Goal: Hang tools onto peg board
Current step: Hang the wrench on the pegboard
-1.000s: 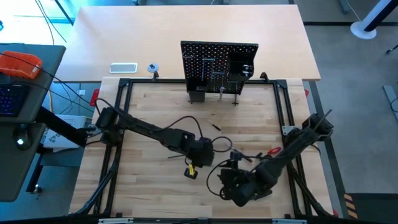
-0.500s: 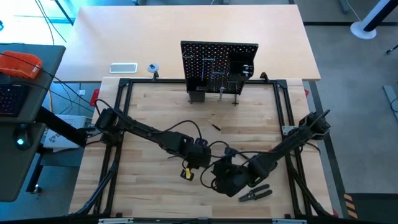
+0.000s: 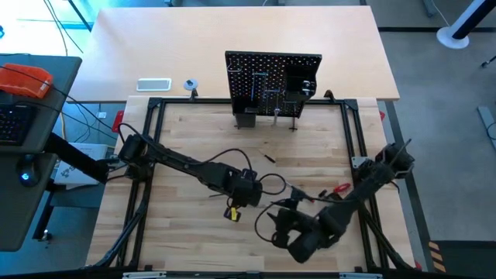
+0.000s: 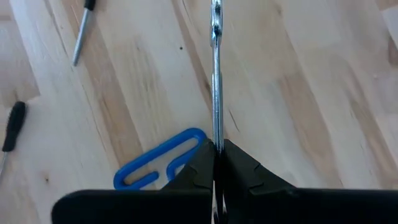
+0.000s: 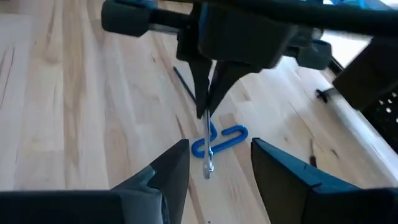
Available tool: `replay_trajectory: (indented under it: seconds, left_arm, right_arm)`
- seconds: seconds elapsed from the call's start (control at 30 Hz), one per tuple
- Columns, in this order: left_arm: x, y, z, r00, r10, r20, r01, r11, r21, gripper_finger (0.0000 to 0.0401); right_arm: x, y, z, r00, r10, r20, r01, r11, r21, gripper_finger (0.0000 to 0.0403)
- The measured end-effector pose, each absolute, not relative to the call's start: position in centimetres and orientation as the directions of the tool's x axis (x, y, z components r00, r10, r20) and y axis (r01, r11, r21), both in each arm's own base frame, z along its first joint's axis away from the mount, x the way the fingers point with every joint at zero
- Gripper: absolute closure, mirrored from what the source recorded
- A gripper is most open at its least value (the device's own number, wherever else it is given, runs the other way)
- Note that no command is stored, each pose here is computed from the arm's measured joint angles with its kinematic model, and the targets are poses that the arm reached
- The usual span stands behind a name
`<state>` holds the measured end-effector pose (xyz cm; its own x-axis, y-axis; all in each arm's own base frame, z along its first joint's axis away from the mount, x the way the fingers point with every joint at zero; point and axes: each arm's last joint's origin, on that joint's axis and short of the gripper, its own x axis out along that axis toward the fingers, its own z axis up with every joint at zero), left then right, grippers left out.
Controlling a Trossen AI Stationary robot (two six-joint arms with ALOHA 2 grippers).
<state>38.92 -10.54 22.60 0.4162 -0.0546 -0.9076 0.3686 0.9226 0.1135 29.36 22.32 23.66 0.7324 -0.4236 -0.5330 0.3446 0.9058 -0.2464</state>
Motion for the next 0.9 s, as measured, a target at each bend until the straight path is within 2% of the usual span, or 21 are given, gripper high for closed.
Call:
replay_trajectory:
  seconds: [0.37, 0.9]
  left_arm:
    - [39.2, -10.7, 22.8, 0.449, -0.075, -0.891, 0.381, 0.918, 0.114, 0.0401]
    - [39.2, -11.0, 22.8, 0.449, -0.089, -0.889, 0.389, 0.915, 0.105, 0.04]
  right_arm:
    - [29.5, 21.8, 20.2, 0.764, -0.371, -0.528, 0.334, 0.927, -0.17, 0.0236]
    - [32.9, 18.3, 19.2, 0.724, -0.299, -0.622, 0.293, 0.949, -0.116, 0.0236]
